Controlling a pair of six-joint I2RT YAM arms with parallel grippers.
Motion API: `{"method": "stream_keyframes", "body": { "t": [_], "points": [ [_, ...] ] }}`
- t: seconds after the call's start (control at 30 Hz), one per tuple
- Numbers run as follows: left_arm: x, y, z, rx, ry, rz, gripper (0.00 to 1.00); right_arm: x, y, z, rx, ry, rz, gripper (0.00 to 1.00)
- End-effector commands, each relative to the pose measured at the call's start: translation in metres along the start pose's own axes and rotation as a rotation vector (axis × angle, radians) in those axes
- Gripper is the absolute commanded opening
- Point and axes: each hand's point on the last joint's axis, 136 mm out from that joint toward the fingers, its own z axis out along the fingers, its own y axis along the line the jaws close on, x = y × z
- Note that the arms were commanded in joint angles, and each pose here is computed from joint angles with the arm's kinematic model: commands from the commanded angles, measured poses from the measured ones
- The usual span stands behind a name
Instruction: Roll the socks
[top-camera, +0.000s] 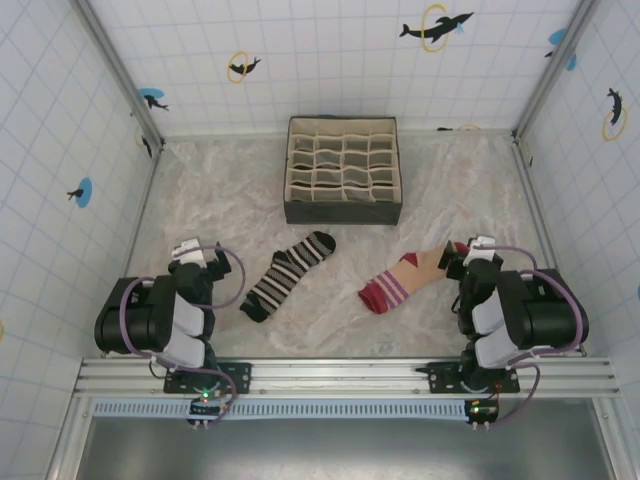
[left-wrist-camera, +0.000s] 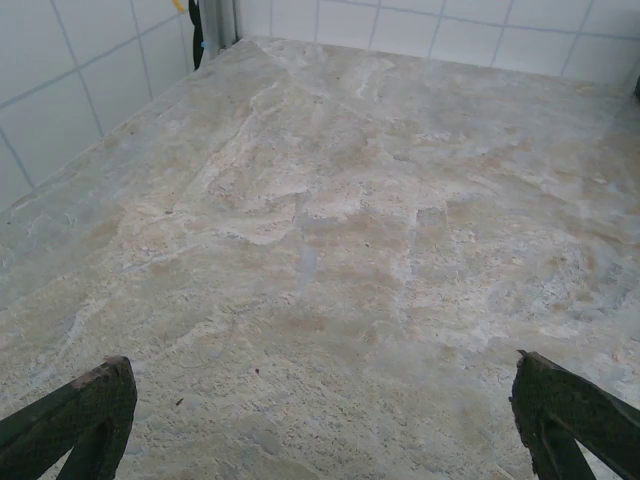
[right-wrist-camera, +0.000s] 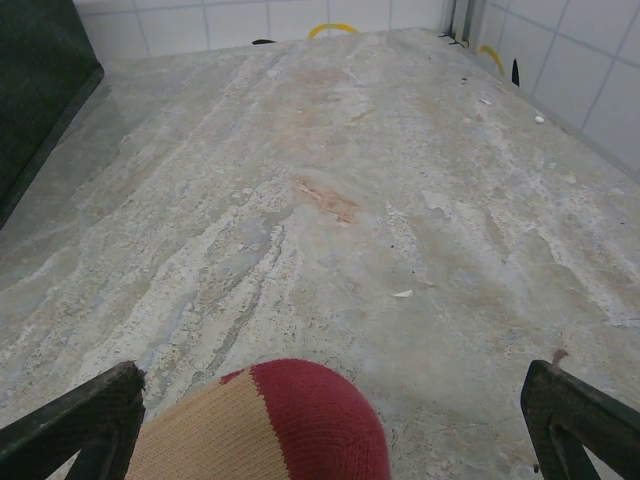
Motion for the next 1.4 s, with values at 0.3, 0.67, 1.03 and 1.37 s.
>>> {"method": "stream_keyframes", "body": {
  "t": [0.3,0.67,1.03,1.37],
  "points": [
    [0.004,0.0,-0.002,0.0,0.009,0.025,0.98,0.005,-0.003,-0.004,0.006,0.013,-0.002,0.99],
    [0.004,0.0,-0.003,0.0,0.009,0.024,0.98,0.006,-0.003,-0.004,0.005,0.014,-0.003,0.99],
    [-0.018,0.004,0.022,-0.097,0.098,0.021,0.97,-0.015,0.025,0.006,-0.003,0.069,-0.151,0.99],
    [-0.06,-0.055,0.017,0.058,0.501,-0.394,0.87,-0.018,0.09,-0.016,-0.07,0.295,-0.254,0.99]
  ]
}}
